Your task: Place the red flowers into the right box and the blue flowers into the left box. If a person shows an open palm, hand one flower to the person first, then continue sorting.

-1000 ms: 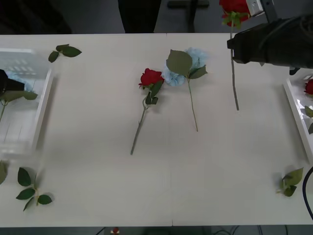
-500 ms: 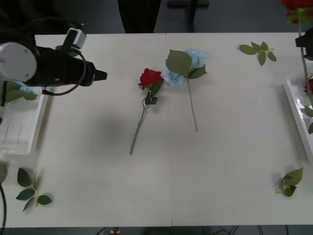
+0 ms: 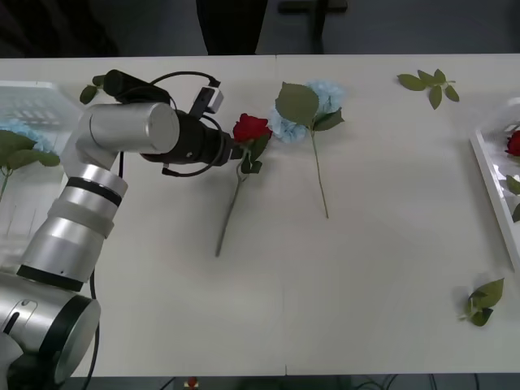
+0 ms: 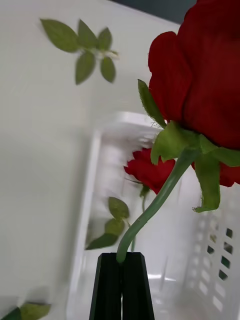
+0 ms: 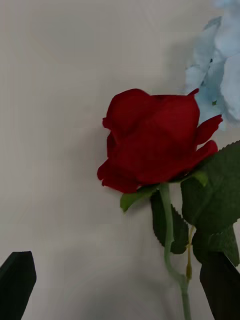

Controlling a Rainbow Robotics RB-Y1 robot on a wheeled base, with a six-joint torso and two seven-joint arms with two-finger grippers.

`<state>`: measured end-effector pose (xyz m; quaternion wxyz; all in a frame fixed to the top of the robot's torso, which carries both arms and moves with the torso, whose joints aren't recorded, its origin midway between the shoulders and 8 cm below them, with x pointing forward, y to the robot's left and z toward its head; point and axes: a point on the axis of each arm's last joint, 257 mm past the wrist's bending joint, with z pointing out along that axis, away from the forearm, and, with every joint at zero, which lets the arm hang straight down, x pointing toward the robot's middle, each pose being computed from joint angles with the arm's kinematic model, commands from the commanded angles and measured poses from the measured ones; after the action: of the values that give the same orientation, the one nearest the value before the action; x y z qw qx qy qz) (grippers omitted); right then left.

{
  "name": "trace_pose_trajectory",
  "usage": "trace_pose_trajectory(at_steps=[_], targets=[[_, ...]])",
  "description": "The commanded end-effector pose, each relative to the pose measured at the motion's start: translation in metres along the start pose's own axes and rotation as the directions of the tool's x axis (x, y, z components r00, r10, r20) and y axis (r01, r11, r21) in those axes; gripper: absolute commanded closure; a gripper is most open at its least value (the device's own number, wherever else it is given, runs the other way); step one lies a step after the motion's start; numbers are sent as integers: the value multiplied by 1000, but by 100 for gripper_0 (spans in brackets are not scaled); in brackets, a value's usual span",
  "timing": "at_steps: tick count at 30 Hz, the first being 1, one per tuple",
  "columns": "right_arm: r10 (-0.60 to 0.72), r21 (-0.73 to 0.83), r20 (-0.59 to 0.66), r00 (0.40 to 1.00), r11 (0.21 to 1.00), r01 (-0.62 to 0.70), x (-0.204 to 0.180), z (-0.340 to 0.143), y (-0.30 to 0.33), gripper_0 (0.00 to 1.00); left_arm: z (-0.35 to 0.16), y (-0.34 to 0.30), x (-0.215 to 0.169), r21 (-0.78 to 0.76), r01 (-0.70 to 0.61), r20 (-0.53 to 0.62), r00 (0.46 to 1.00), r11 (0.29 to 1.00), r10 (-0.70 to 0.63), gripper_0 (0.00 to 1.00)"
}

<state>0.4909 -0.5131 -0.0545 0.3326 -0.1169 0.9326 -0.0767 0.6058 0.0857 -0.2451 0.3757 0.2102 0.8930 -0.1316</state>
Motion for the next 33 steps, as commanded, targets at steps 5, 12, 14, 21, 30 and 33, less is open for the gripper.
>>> trace_pose_trajectory(at_steps=[5,12,14,21,30,33], targets=[[-96,151,-102,990,982,111,38,15,-75,100,13,-21,-32,-11,-14,7,1000,1000,14,4],[-146,193,-125,981,967,168,57,62,-95,100,29,-27,-17,-25,-42,-28,999,999,41,4],[-150,205,-133,980,963,175,63,73,-99,100,31,-26,-11,-30,-50,-45,998,998,48,5],[-174,237,-152,973,949,207,81,108,-103,100,38,-21,6,-47,-61,-85,995,997,57,32],[-169,217,-129,977,957,194,81,123,-89,1,38,-16,10,-62,-67,-94,994,996,61,100],[-174,193,-109,979,962,193,75,124,-81,0,39,-15,11,-63,-67,-96,993,996,61,100]])
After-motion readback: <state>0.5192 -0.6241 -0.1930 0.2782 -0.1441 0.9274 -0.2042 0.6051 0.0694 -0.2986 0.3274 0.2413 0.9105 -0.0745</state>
